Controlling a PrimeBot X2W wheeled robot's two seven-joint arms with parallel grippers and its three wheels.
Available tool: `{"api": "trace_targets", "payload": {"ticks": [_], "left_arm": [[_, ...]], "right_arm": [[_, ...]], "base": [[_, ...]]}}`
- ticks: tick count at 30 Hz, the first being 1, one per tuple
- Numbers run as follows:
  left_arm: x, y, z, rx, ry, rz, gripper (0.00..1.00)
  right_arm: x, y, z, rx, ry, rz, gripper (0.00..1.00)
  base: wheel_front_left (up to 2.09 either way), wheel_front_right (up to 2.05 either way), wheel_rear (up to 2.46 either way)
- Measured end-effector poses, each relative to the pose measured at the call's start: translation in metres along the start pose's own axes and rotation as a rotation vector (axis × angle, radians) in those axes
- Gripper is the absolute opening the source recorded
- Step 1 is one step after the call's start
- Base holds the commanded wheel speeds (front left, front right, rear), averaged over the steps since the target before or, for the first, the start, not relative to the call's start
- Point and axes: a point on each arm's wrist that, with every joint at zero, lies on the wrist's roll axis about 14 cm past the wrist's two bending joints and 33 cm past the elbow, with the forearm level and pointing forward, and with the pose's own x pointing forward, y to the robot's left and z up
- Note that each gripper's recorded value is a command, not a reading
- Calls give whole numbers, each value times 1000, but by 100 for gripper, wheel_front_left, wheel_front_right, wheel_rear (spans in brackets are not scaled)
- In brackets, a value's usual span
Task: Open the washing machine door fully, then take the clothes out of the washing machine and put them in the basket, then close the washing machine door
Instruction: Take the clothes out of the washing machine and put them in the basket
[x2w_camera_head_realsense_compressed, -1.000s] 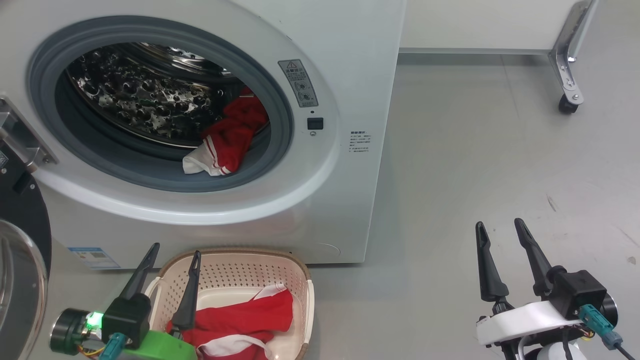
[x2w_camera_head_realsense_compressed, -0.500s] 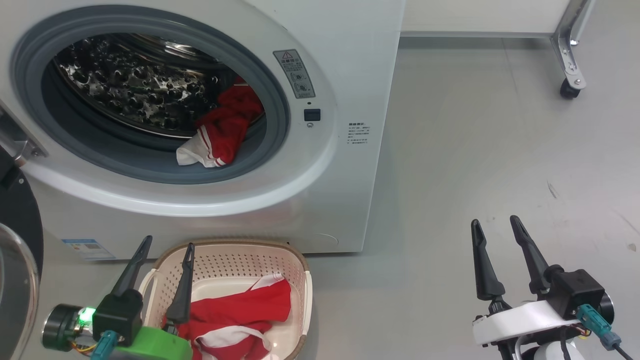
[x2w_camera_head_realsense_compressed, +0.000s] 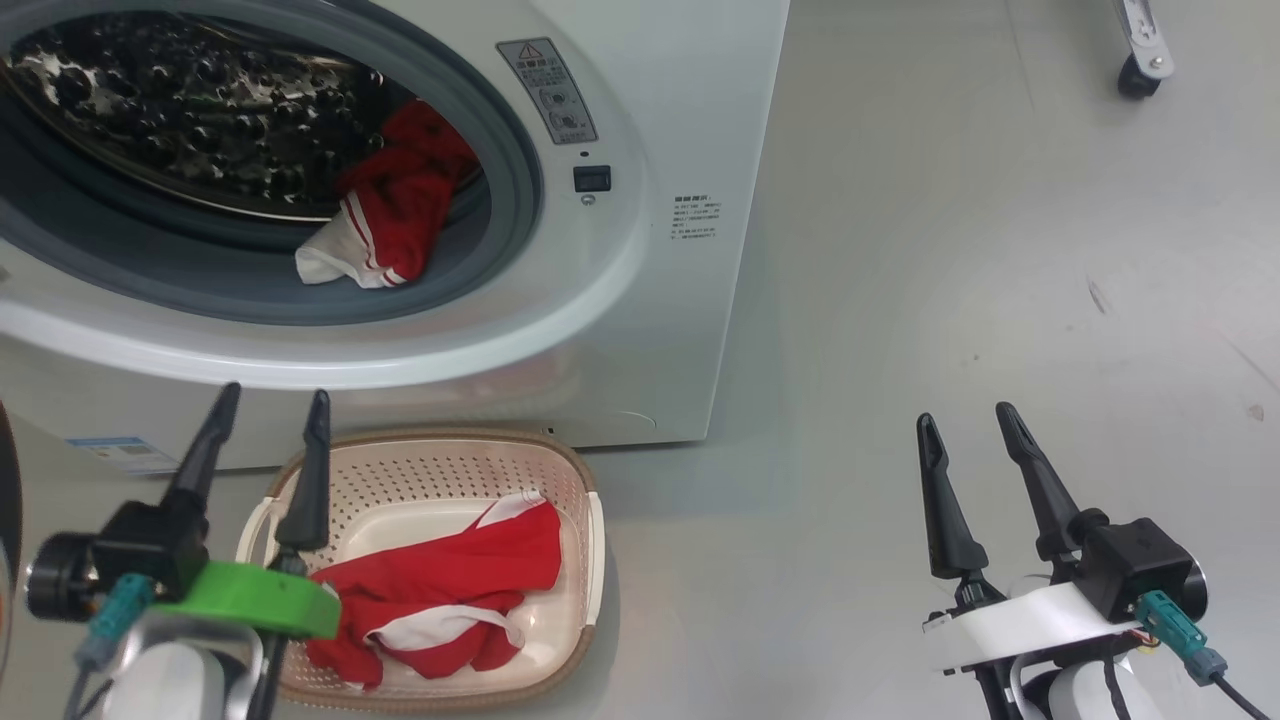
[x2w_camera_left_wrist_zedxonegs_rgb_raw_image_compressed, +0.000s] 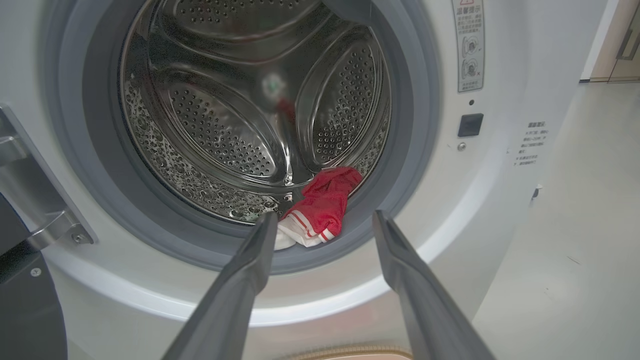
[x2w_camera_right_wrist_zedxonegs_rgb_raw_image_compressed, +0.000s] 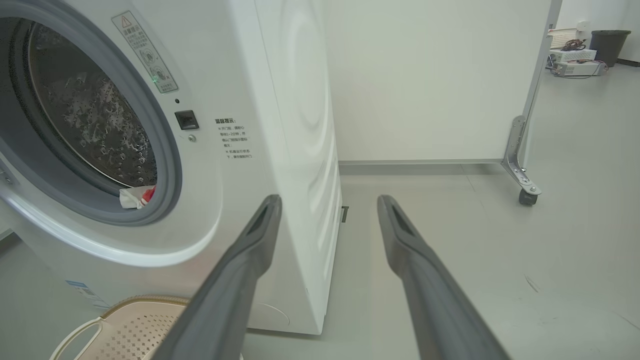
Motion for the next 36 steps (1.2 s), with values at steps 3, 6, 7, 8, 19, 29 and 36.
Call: {"api": "trace_targets", "payload": {"ticks": [3,6,7,8,19,29,36], "left_arm": [[28,8,8,1,-16,-5,100],[41,11,9,-13,-15,-5,100],[47,12,8,-19,-9,-5,100],[53,14,6,-18,-2,-6,100],[108,9,-33,-96,178,-39,100],[144,-22,-63,-142,336,-132,100],[164,-33,-81,-156,439,-161,100]], "right_arm": [[8,-3,-6,4,13,-5,100],[12,-5,-8,3,18,-13,100],[13,-7,-9,3,21,-16,100],[15,-8,-11,3,25,-19,100],[23,-27,-18,-13,43,-69,100],[20,-43,-22,-26,58,-123,100],[23,-48,-23,-21,61,-139,100]], "base": [[0,0,0],[0,0,0],[0,0,0],[0,0,0],[0,0,0],[0,0,0],[0,0,0]]}}
